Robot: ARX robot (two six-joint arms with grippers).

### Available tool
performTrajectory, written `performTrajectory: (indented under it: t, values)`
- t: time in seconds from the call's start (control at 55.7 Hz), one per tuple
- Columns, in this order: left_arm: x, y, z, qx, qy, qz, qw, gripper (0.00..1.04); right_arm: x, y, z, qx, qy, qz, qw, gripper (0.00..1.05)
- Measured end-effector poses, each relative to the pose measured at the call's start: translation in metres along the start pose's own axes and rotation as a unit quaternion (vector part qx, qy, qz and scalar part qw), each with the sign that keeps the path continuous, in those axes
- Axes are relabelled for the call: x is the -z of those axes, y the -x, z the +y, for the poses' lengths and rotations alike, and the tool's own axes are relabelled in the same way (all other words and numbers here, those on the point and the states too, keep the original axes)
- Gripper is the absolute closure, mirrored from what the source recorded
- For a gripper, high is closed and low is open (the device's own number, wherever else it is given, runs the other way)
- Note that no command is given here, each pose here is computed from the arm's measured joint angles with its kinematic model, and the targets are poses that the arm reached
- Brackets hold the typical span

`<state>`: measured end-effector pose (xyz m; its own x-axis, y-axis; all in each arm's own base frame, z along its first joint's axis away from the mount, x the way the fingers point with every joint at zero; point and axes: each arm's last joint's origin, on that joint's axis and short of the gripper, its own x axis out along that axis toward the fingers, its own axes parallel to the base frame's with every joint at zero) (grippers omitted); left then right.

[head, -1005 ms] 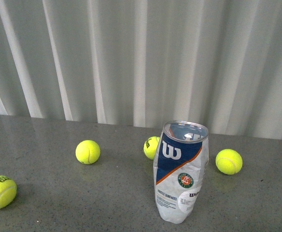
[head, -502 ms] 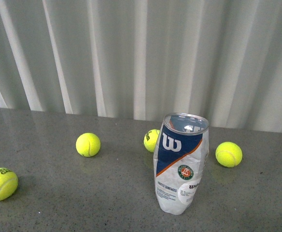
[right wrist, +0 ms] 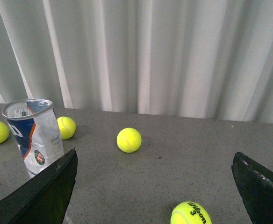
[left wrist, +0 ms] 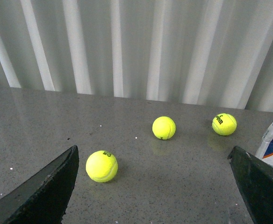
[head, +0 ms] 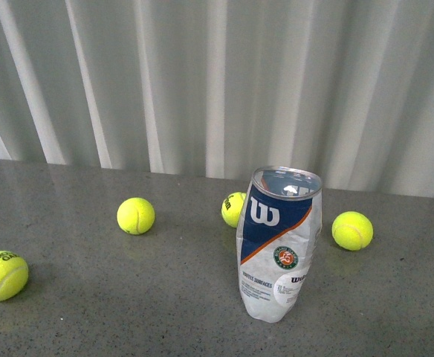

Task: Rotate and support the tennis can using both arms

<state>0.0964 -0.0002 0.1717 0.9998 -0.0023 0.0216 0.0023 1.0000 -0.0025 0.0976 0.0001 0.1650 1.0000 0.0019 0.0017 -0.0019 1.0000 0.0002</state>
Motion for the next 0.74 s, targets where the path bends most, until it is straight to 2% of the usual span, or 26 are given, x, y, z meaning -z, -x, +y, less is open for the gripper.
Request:
performTrajectory:
  t: [0.736]
  values:
    - [0.0000, 0.0000, 0.0000, 0.000, 0.000, 0.000, 1.000, 0.07, 0.0000, 0.0000, 0.0000, 0.000, 0.000, 0.000, 1.000, 0.07]
